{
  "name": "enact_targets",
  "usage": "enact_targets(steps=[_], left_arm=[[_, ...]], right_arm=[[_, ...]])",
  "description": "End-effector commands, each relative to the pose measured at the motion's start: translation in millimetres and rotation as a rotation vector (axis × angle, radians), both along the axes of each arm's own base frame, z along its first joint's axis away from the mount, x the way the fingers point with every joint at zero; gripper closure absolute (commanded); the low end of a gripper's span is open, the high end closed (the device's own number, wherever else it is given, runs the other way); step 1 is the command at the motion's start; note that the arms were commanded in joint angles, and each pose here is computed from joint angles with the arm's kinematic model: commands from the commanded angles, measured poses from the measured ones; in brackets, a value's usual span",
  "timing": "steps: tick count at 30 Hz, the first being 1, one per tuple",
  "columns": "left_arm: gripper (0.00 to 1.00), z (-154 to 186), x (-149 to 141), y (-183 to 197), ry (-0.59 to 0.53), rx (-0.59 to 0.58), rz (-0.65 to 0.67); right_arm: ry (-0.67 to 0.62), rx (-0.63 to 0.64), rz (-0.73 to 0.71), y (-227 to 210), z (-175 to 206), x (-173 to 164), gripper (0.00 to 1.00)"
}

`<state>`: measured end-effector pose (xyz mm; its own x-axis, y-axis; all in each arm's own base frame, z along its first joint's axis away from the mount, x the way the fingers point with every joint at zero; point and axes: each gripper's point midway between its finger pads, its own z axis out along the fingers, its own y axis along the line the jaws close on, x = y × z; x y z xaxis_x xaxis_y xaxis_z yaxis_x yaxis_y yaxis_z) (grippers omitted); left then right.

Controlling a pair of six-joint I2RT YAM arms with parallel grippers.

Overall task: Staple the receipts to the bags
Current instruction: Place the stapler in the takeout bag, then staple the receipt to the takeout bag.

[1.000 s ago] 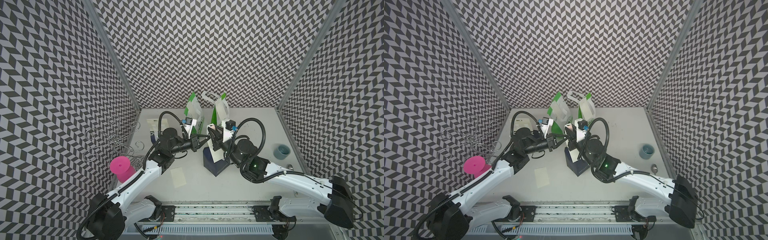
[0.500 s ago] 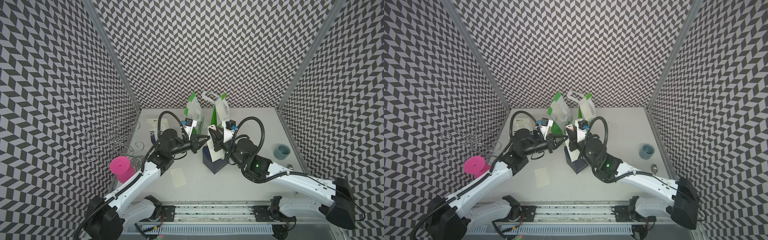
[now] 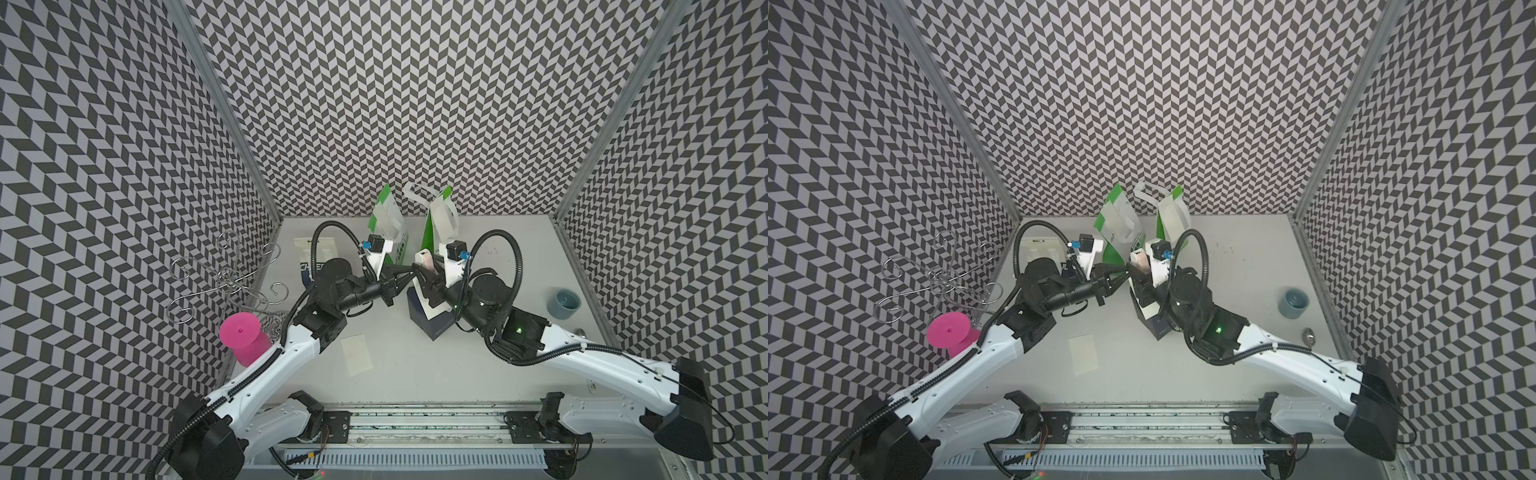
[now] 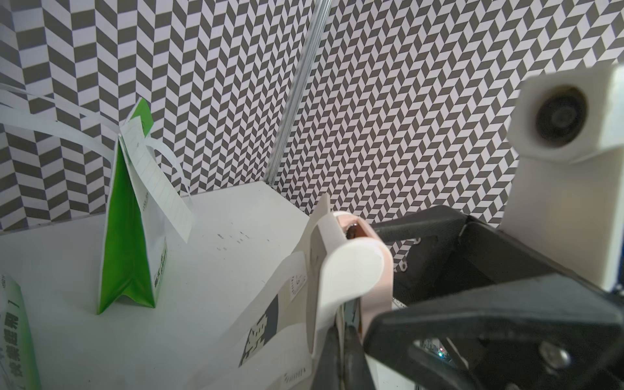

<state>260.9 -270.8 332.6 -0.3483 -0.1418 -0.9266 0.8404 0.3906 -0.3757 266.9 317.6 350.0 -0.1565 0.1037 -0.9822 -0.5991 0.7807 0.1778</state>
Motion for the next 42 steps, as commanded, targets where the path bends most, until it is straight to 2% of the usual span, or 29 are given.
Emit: enact_targets(steps=[1, 5, 10, 15, 21, 25, 32, 42], left_arm=[[1.0, 29, -7, -2, -0.17, 0.01, -0.042], [1.0, 19, -14, -8, -0.205, 0.068, -0.125], [1.0, 14, -33, -15, -0.282, 0.139, -0.282], [1.0, 9, -51, -16, -0.301, 0.174, -0.398], [1.0, 12, -77, -13, -0.311, 0.185, -0.517], [1.0, 14, -85, -12, -0.315, 0.202, -0.549], [1.0, 16, -100, -10, -0.328, 0.174, -0.62], [1.0, 14, -117, -15, -0.348, 0.172, -0.668]], right_arm=[[0.007, 0.016, 0.025, -12, 12, -14, 0.43], [-0.003, 0.042, 0.056, -27, 28, -28, 0.34], [-0.006, 0.006, 0.125, -37, 38, -43, 0.29], [-0.028, -0.082, 0.29, -33, 46, -65, 0.24], [-0.063, -0.167, 0.42, -31, 53, -88, 0.18], [-0.048, -0.249, 0.544, -23, 40, -105, 0.18], [-0.016, -0.344, 0.542, -22, 14, -101, 0.18], [-0.007, -0.426, 0.687, -4, 1, -112, 0.21]])
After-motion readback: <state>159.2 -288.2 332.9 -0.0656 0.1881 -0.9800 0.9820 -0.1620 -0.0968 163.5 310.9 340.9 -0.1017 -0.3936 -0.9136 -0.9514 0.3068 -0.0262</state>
